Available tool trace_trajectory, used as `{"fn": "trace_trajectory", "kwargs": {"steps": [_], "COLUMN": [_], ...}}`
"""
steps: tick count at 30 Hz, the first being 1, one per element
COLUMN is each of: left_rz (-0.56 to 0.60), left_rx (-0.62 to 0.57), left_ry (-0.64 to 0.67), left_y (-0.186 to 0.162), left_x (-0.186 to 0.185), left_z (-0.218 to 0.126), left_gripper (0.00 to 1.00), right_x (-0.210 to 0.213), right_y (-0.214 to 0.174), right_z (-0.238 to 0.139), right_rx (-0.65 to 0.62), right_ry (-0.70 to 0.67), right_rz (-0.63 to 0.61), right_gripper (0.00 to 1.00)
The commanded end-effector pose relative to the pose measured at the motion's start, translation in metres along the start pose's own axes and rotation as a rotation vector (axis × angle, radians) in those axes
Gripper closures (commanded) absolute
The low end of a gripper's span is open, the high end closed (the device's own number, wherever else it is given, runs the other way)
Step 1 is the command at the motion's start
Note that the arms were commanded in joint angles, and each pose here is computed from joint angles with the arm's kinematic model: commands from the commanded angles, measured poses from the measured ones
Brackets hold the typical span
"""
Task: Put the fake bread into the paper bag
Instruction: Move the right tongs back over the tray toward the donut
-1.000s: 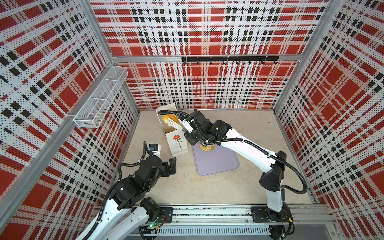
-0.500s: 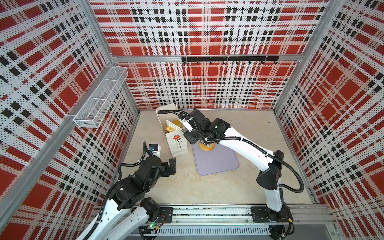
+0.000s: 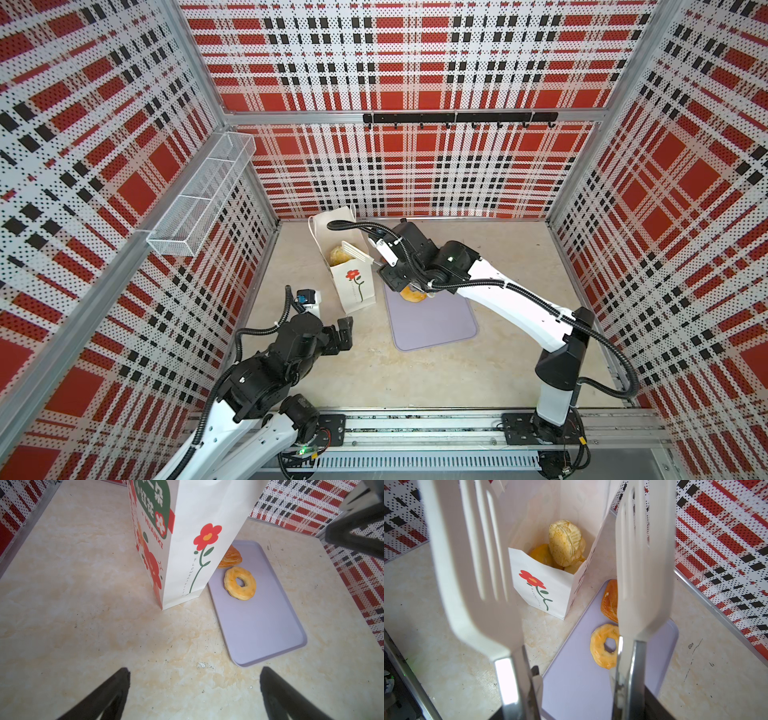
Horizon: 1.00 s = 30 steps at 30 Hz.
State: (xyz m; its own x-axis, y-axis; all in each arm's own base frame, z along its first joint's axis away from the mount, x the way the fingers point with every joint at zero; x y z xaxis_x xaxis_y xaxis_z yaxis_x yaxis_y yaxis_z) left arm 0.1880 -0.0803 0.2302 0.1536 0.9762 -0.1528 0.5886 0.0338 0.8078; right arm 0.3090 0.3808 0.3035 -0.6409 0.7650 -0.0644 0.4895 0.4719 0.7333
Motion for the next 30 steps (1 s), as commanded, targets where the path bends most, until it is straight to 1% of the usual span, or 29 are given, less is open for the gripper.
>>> {"fn": "trace_trajectory", "kwargs": {"steps": [1,12,23,30], "left_rz": [-0.016,0.023,0.069,0.093], "left_rx": [0.002,-0.007,0.027,0.066], "left_ry": [-0.003,-0.02,-0.024,-0.025], "left_y": [-0.006,-0.013,-0.022,-0.032], "left_x": [0.0,-0.014,-0.033,-0.047], "left_z": [0.001,0.005,0.023,0.034], "left_gripper": [0.01,0.01,0.01,0.01], "right_x": [-0.01,-0.03,-0.052,-0.078], "right_y": [0.019,-0.012,-0.049,-0.089], "right_z": [-0.021,-0.028,-0.03,-0.027], "right_rx": [-0.098,-0.071,-0.02,0.058], "right_ry": [-0.02,-0.07,-0.125,-0.167], "right_rz": [0.039,0.08,0.116,0.154], "right_gripper": [0.39,0.39,0.38,0.37]}}
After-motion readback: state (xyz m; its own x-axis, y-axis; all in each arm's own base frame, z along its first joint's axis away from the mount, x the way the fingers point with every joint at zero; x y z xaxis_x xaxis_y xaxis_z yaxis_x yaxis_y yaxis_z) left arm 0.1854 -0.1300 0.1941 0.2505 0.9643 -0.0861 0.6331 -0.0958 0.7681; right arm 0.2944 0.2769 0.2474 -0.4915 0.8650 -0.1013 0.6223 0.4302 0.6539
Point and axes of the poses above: each gripper's point midway between its finger pads, its own z axis out along the fingers, its own x axis along the line the jaws close on, y = z × x, the point moved 1 cm from there along -z, back along the fingers, and after that the axes turned 8 degrees about z, right-handed, at the moved point
